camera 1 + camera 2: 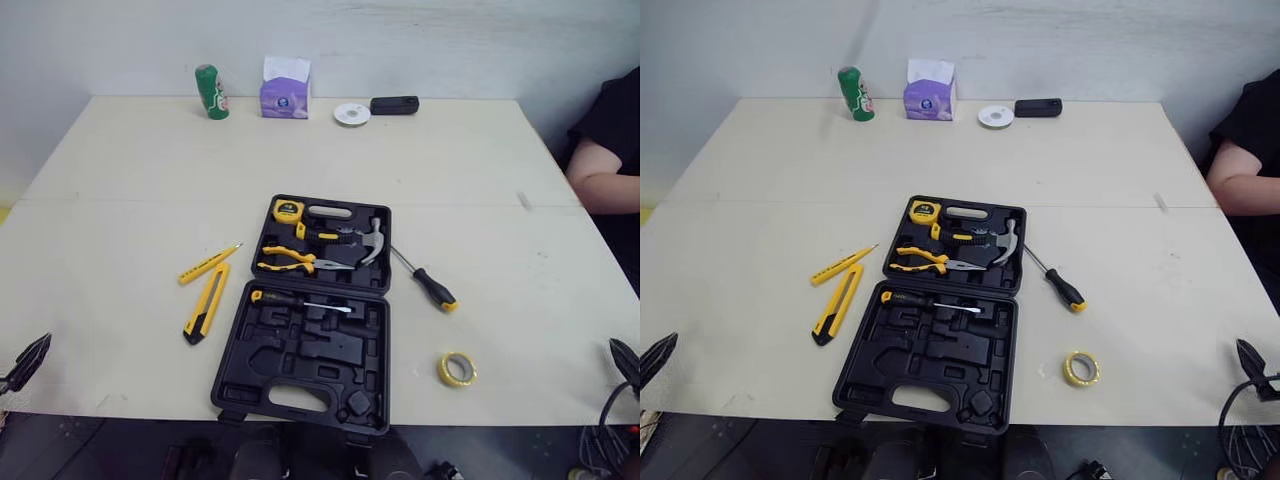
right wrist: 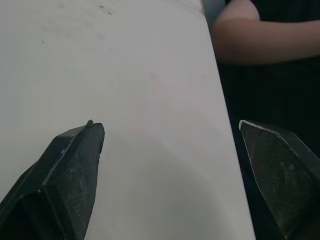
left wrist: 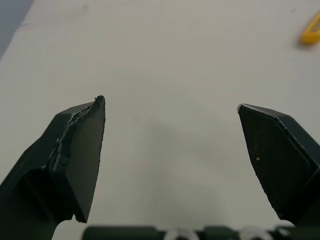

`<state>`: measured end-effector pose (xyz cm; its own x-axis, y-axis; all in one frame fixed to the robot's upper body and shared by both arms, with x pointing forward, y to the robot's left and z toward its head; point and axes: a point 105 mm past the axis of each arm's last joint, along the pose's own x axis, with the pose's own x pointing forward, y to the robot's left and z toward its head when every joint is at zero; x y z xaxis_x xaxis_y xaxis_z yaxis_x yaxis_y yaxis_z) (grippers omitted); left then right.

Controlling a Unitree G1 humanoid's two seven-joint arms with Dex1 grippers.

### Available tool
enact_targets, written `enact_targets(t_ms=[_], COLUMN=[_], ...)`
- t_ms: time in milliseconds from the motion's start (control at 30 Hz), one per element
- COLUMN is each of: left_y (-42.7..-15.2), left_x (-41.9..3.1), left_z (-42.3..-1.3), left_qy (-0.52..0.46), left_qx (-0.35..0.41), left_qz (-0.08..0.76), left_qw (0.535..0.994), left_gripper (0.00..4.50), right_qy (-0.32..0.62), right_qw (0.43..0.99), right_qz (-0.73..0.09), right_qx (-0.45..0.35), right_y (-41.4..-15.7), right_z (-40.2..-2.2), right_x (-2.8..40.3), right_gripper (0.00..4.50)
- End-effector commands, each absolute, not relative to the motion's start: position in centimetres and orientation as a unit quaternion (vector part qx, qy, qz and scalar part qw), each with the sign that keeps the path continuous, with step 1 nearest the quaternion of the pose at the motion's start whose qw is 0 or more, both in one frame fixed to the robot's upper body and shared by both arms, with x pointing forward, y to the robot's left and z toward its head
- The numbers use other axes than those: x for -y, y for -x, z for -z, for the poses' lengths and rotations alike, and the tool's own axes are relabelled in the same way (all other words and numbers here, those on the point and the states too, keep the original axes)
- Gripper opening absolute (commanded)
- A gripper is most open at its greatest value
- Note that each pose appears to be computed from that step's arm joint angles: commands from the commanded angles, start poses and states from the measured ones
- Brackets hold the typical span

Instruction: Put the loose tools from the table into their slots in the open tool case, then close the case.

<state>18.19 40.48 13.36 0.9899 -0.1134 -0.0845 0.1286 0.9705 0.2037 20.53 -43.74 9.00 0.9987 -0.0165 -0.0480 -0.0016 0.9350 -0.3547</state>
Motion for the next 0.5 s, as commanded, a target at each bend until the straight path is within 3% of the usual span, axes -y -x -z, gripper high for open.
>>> enact_targets(t_ms=[33,233,333,500], left_y=[-20.1,-22.6,-23.0,-22.8], left_x=[-36.6,-28.3,-25.4,-20.6], left_z=[-16.4,-20.4,-21.2,-22.2], left_qy=[-0.140,-0.151,-0.141,-0.095], left_qx=[-0.011,0.020,0.030,0.062], left_qz=[0.163,0.325,0.376,0.463], left_qw=[0.977,0.933,0.915,0.879], left_gripper=[4.46,4.46,4.46,4.46], right_qy=[0.172,0.143,0.125,0.119], right_qw=[0.982,0.961,0.957,0.932], right_qz=[-0.072,-0.235,-0.260,-0.322], right_qx=[0.008,0.011,-0.011,-0.120], right_y=[-22.5,-25.0,-26.0,-27.0], right_z=[-10.7,-13.1,-14.1,-14.9], right_x=[41.1,34.4,32.4,27.4], right_gripper=[4.50,4.50,4.50,4.50])
